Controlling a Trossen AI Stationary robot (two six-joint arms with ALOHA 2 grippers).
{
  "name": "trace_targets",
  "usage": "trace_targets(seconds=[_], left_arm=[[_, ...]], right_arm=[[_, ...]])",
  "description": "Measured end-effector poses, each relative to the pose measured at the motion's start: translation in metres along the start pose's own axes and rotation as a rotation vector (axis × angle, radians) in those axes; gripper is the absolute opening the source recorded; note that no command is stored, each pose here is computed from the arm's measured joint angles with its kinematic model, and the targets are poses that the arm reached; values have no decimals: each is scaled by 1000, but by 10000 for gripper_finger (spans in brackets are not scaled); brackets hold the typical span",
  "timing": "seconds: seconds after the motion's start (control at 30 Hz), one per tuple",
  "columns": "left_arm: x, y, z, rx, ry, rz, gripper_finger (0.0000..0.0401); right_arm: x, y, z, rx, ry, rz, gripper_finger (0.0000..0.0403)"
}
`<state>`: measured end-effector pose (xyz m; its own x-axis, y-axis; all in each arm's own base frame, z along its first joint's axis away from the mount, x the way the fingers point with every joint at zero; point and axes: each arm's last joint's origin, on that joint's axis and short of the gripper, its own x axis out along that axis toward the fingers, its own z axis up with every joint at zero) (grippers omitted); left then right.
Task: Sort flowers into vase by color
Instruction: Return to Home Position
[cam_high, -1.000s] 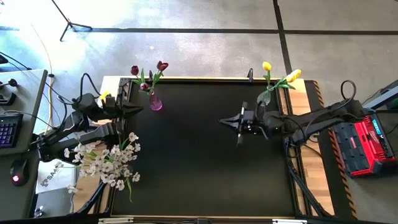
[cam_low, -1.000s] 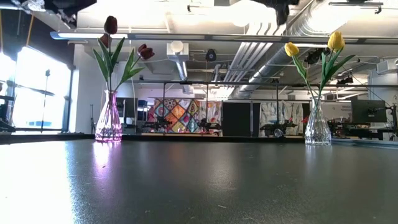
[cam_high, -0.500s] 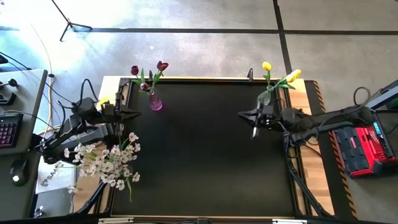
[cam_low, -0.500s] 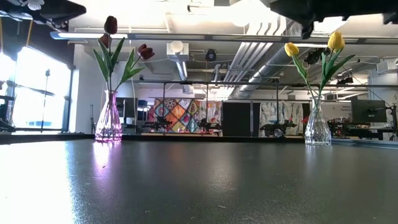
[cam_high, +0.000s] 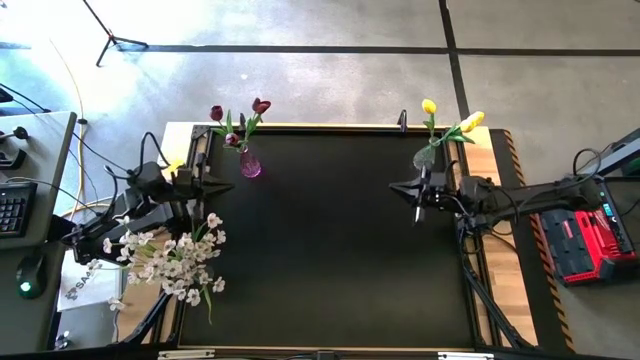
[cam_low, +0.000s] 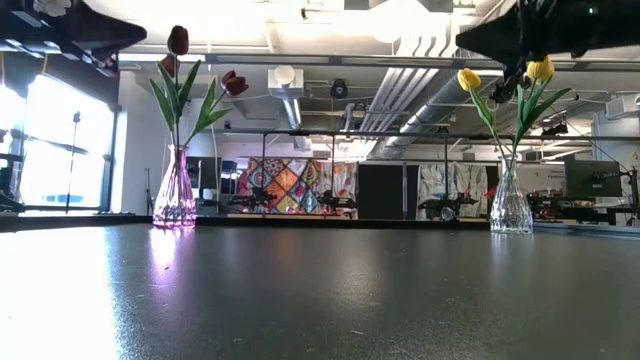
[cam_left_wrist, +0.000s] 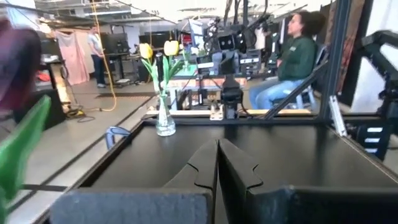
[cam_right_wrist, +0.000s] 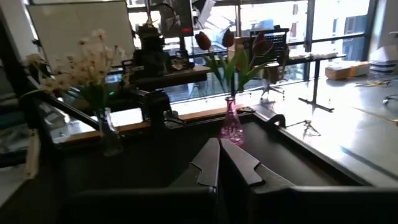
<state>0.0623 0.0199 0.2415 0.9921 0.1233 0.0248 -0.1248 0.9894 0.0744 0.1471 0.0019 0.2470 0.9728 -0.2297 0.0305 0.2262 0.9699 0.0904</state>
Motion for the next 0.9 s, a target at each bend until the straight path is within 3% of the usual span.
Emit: trace_targets(seconds=[0.4, 0.57, 0.7, 0.9], left_arm=[[6, 2, -2, -26, -26, 21, 0], [14, 4, -11, -51, -48, -1, 0], [22, 6, -26, -98, -168, -3, 0], [26, 6, -40, -141, -156, -7, 0]], right_arm=[[-38, -16, 1, 24, -22, -19, 0], [-40, -23, -14, 63, -31, -47, 0], [-36, -24, -36, 119, -77, 0, 0], [-35, -25, -49, 144, -99, 10, 0]])
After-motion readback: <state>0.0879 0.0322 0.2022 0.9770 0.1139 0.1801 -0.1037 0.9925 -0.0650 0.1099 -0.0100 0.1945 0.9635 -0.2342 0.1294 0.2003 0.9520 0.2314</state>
